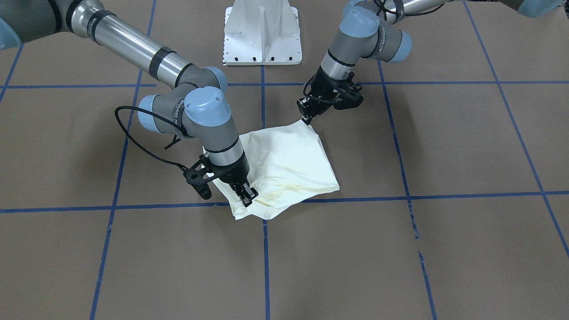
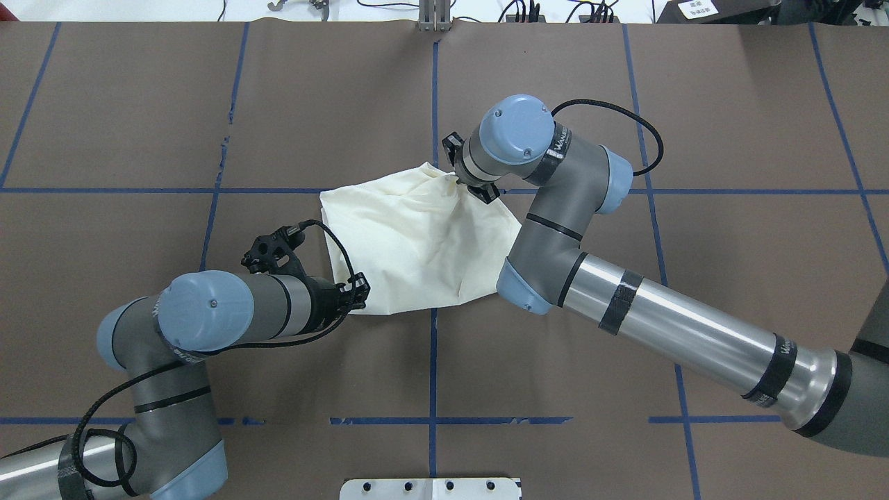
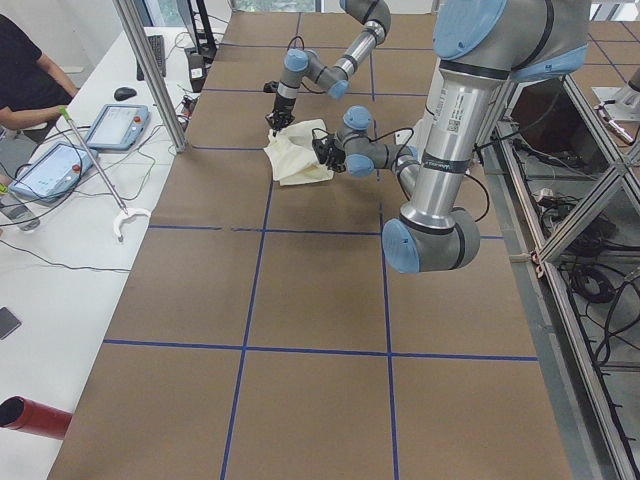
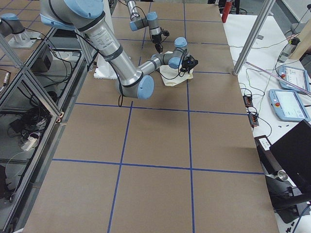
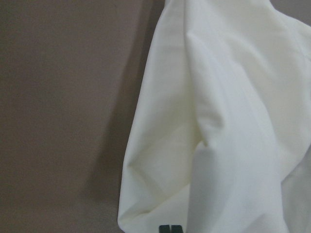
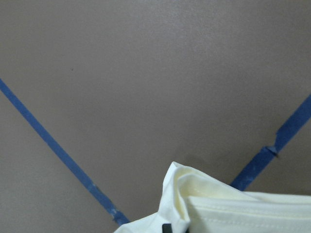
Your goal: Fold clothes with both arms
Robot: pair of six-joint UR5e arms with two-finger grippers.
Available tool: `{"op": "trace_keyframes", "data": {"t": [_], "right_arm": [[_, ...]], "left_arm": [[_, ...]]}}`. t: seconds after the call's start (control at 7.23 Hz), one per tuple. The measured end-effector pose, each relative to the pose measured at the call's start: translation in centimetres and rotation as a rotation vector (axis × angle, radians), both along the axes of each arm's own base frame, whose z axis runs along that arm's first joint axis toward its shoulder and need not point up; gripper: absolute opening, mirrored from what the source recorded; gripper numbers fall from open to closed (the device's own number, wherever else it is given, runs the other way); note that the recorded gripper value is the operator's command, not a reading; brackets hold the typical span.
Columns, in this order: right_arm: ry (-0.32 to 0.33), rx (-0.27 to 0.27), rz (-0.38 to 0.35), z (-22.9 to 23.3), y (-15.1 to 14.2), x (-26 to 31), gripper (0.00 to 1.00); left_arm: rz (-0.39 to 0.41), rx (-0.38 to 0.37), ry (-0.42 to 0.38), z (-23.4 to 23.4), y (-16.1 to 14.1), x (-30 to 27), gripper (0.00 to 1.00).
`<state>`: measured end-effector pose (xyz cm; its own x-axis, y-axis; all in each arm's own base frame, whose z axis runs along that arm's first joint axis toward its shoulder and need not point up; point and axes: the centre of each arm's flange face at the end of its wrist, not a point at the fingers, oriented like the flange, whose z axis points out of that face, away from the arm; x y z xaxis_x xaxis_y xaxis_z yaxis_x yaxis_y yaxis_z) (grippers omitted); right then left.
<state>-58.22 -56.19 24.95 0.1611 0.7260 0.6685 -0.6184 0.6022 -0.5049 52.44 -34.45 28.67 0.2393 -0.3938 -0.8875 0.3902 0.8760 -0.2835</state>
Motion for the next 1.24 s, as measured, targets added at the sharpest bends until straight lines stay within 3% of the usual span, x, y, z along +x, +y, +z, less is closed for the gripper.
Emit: {"op": "trace_keyframes", "data": {"t": [0.69, 0.83, 0.97, 1.24], "right_arm": [[-0.028, 0.016, 0.005, 1.1, 0.1, 0.3, 0.00], [-0.029, 0.017, 0.006, 1.0, 0.1, 0.4, 0.00], [-0.029, 0.017, 0.008, 1.1, 0.0, 0.5, 0.00], [-0.031, 0.017, 0.012, 1.0, -0.2, 0.7, 0.00]], "left_arm": [[0.063, -0.027, 0.101, -1.3, 6.2, 0.3, 0.00], [0.041, -0.015, 0.128, -2.6, 5.8, -1.7, 0.14], [-0.011, -0.005, 0.121, -2.5, 3.6, -3.3, 0.21], [-0.086, -0.003, 0.044, 0.0, -0.5, -3.1, 0.28]]}}
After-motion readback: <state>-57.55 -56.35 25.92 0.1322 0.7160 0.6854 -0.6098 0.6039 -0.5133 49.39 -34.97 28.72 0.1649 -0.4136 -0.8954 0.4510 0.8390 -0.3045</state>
